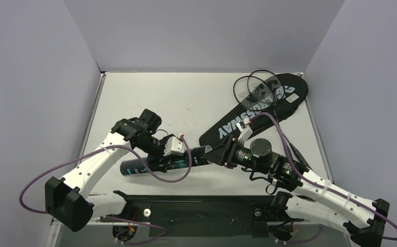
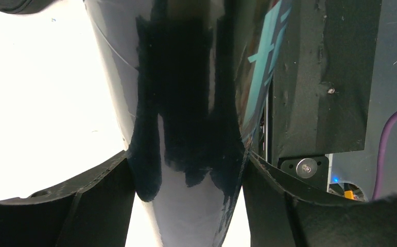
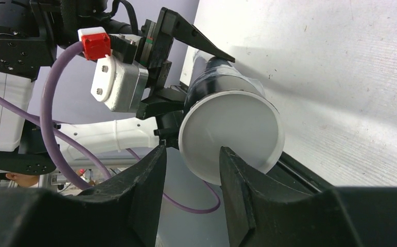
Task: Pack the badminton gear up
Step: Close the lid on the shuttle tube.
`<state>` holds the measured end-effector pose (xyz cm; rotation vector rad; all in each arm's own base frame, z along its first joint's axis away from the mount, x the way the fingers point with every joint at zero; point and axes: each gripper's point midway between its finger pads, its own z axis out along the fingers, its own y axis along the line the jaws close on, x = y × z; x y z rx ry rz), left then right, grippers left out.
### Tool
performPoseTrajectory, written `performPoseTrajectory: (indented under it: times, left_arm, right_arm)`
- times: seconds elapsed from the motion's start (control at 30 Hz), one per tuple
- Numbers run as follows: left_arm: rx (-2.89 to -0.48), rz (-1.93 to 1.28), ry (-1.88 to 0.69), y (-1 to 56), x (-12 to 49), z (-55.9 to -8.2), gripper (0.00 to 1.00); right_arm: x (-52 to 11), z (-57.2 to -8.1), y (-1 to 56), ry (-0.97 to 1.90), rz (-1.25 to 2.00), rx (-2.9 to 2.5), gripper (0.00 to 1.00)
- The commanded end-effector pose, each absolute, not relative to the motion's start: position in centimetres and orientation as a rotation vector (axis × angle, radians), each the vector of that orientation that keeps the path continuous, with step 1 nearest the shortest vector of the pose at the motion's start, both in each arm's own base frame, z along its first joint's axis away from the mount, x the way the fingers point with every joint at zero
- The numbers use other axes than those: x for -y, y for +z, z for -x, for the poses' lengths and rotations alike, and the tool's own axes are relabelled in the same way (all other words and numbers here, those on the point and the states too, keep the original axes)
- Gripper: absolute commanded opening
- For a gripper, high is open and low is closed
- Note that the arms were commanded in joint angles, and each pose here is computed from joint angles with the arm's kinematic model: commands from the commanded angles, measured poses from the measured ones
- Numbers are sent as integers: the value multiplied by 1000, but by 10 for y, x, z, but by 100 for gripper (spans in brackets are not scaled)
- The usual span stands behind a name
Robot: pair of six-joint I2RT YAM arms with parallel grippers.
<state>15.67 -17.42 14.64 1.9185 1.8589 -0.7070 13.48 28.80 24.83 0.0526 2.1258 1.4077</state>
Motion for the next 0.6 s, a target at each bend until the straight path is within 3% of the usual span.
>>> performPoseTrajectory:
  times: [0.0, 0.57]
  left_arm:
    - [-1677, -1817, -791, 187, 207, -171, 16]
    - [-1632, -1786, -866, 209, 225, -171, 16]
  right_arm:
    - [-290, -128, 240, 1424, -41, -2153, 38]
    - [-298, -132, 246, 1485, -49, -2132, 39]
